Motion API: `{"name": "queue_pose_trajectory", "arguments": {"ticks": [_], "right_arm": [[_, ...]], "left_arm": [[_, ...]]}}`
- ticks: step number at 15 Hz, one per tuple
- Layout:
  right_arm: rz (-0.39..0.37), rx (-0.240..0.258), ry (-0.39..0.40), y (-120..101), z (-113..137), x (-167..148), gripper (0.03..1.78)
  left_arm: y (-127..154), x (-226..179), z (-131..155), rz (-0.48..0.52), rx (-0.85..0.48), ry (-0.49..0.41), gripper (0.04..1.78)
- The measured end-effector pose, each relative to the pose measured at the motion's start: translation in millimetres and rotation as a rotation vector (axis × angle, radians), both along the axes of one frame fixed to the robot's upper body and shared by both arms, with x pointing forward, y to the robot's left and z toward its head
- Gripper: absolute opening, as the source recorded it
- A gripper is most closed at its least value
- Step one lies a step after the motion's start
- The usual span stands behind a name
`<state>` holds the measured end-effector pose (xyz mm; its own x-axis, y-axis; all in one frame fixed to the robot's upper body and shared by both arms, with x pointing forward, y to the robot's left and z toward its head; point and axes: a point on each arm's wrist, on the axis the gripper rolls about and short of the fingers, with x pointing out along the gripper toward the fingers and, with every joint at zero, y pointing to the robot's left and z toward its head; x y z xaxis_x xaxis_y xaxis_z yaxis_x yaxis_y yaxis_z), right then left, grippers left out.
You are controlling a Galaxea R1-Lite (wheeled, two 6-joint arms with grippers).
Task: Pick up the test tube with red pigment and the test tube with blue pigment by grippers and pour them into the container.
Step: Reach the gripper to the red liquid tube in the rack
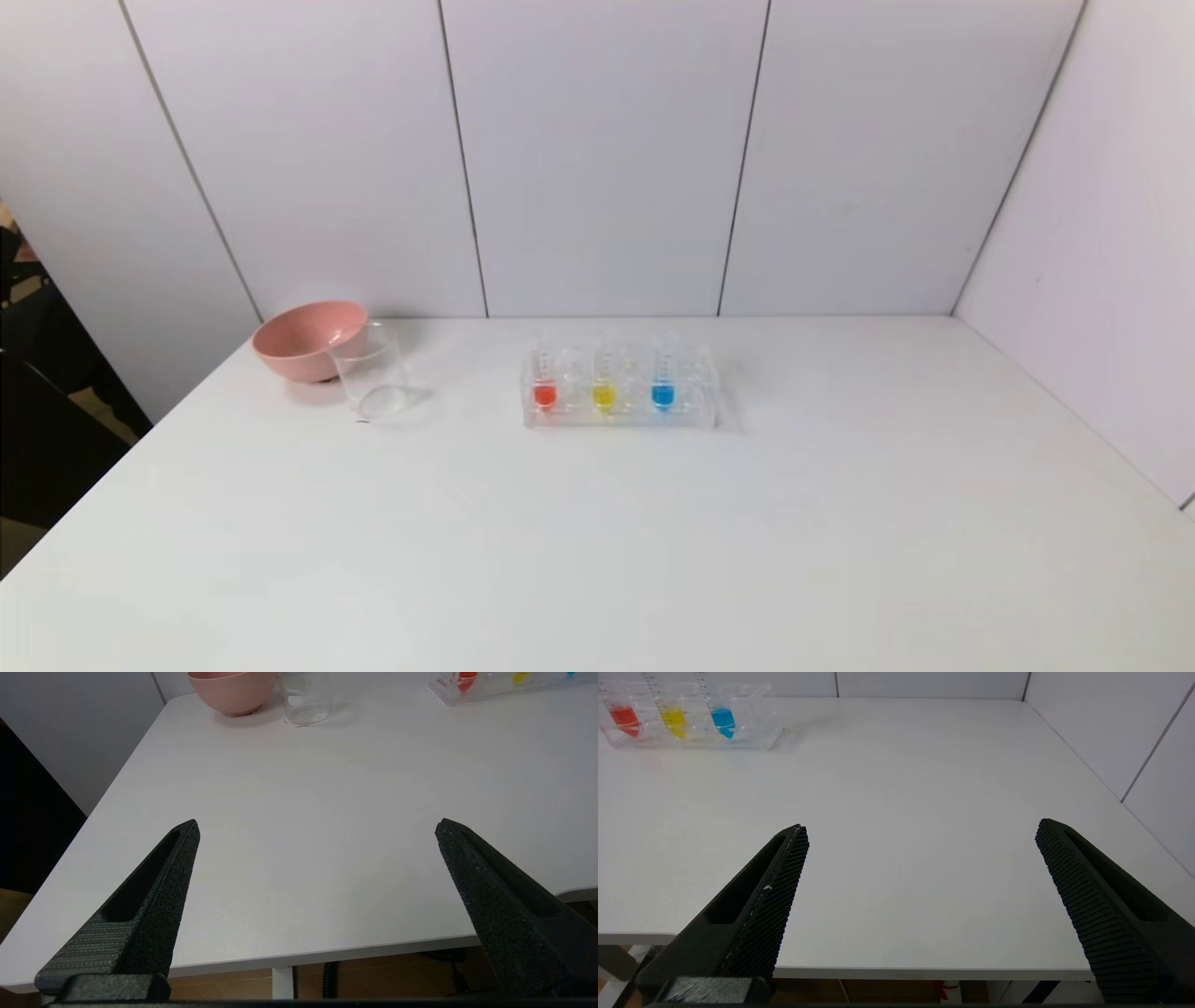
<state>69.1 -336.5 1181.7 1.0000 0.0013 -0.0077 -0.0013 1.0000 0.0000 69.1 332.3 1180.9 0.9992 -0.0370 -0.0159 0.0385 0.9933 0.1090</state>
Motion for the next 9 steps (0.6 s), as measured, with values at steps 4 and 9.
{"name": "queue_pose_trajectory", "arguments": {"ticks": [4,9], "right_arm": [[0.0,0.0,0.0,0.0,0.0,0.0,1.77],[0.0,0.0,0.0,0.0,0.0,0.0,1.77]], "left_arm": [[0.3,0.0,0.5,0.013,-0.026,-0.004,1.76],[0.0,-5.2,15.5,0.0,-0.082,-0.04,1.76]]}}
